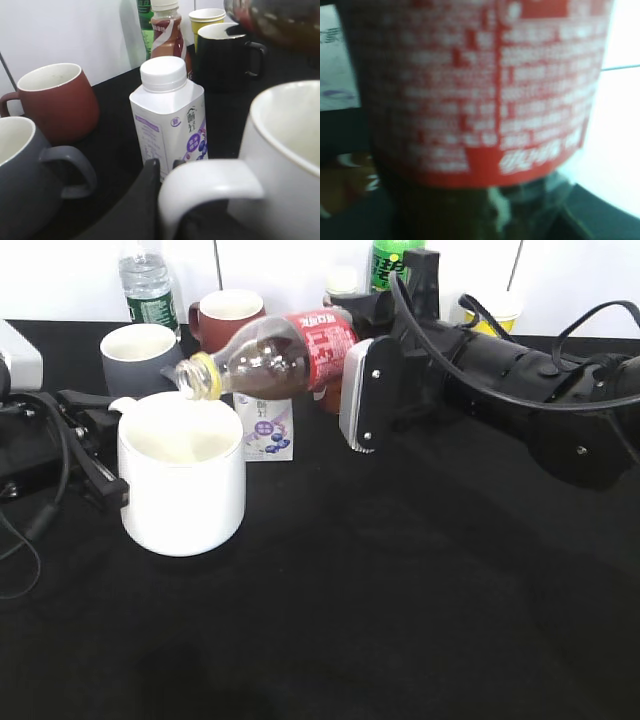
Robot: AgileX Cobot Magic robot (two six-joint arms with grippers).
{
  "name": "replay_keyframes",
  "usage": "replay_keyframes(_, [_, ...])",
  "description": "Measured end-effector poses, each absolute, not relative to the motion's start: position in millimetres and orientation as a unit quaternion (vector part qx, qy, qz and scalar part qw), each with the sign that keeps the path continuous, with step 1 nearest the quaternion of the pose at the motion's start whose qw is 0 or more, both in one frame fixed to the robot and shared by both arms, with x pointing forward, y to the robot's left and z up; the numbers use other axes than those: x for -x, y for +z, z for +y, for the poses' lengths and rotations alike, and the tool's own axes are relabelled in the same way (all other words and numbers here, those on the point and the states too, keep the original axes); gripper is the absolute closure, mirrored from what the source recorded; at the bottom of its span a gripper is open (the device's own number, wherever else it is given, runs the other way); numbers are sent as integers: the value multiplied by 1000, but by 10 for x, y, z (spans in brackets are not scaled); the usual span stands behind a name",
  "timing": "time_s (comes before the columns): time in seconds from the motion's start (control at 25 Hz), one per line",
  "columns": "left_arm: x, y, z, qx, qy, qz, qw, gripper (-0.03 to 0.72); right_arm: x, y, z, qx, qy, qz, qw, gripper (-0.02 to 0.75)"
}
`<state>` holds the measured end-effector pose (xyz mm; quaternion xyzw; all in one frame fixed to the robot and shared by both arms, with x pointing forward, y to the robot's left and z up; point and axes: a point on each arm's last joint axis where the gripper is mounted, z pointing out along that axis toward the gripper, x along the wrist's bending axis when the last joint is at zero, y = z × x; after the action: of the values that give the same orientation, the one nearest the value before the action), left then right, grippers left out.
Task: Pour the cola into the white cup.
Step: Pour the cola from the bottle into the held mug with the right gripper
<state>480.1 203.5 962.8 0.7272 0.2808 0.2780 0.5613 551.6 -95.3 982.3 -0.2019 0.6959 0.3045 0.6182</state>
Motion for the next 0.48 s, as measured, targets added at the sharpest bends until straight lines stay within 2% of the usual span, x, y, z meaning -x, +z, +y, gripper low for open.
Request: replay_keyframes(0.48, [-4800, 9609, 2040, -734, 277, 282, 552, 647, -5535, 9884, -972, 242, 250, 658, 668, 353])
